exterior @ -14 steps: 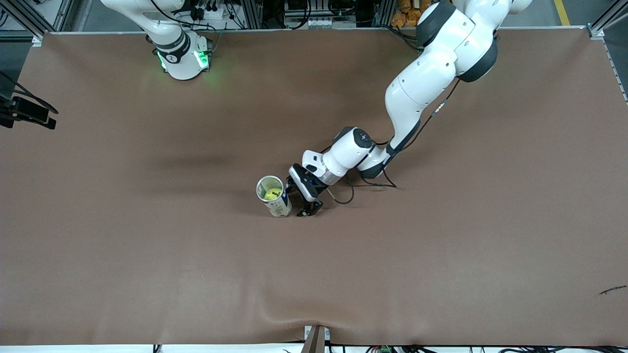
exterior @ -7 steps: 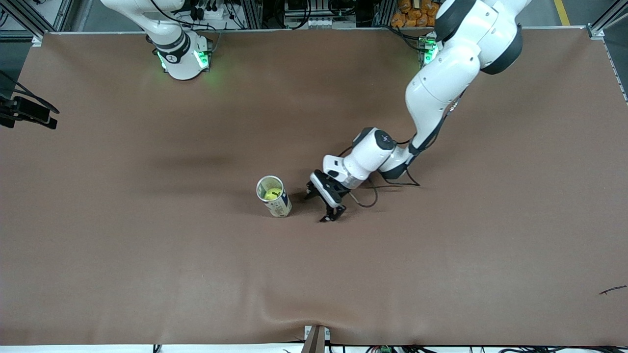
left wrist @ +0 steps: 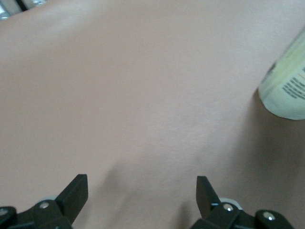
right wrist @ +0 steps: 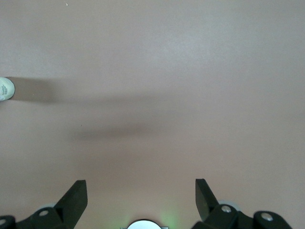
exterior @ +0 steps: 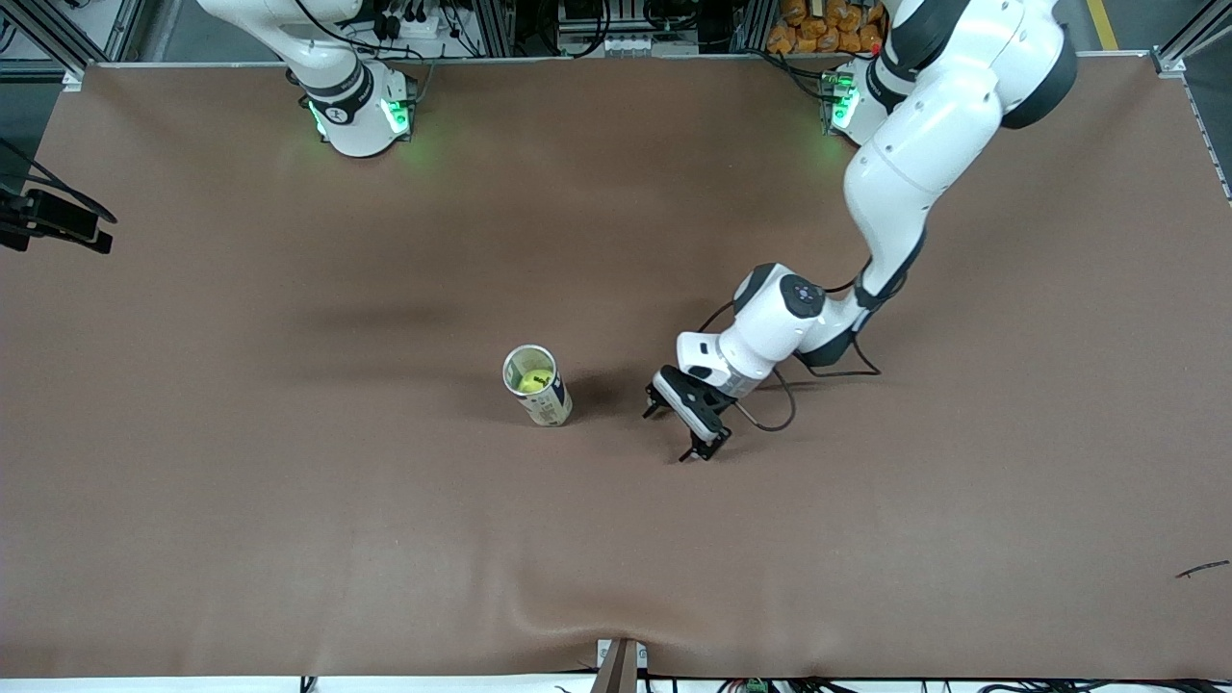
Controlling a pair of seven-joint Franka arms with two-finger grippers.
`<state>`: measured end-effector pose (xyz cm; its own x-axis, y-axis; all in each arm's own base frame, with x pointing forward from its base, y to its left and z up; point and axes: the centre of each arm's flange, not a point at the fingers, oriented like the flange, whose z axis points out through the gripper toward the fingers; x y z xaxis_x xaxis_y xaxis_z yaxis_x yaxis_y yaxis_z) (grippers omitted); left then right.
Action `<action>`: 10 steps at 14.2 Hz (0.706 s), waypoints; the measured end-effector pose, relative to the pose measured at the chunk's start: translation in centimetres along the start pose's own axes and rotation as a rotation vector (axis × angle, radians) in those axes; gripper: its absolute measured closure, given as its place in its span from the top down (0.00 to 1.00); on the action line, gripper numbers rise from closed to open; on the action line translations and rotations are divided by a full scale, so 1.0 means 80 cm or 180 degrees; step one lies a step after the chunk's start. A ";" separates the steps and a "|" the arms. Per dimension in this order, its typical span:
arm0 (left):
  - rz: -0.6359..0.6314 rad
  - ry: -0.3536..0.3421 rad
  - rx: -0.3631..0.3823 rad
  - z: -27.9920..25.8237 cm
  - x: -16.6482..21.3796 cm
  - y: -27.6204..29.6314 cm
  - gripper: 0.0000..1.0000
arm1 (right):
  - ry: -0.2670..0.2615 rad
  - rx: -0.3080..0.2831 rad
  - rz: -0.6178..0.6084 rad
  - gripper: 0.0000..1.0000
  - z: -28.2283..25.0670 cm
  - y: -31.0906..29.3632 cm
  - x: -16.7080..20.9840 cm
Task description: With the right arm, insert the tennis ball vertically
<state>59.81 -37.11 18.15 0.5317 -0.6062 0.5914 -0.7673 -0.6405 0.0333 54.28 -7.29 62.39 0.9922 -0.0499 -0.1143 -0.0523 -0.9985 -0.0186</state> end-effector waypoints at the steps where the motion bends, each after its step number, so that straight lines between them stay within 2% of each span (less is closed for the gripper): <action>1: -0.0054 -0.0063 0.0016 -0.014 0.010 -0.012 1.00 | 0.0000 0.0000 0.0002 1.00 0.000 0.000 0.000; 6: -0.0431 -0.0289 0.0141 -0.078 0.046 -0.069 1.00 | 0.0001 0.0000 0.0010 1.00 0.000 0.001 0.000; 10: -0.0742 -0.0507 0.0251 -0.151 0.093 -0.101 1.00 | 0.0002 -0.0001 0.0012 1.00 0.000 0.001 0.000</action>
<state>65.66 -30.77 32.01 0.7449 -0.5007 0.4410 -0.5908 -0.8021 0.0872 54.27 -7.40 62.42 0.9921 -0.0537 -0.1138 -0.0560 -0.9983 -0.0179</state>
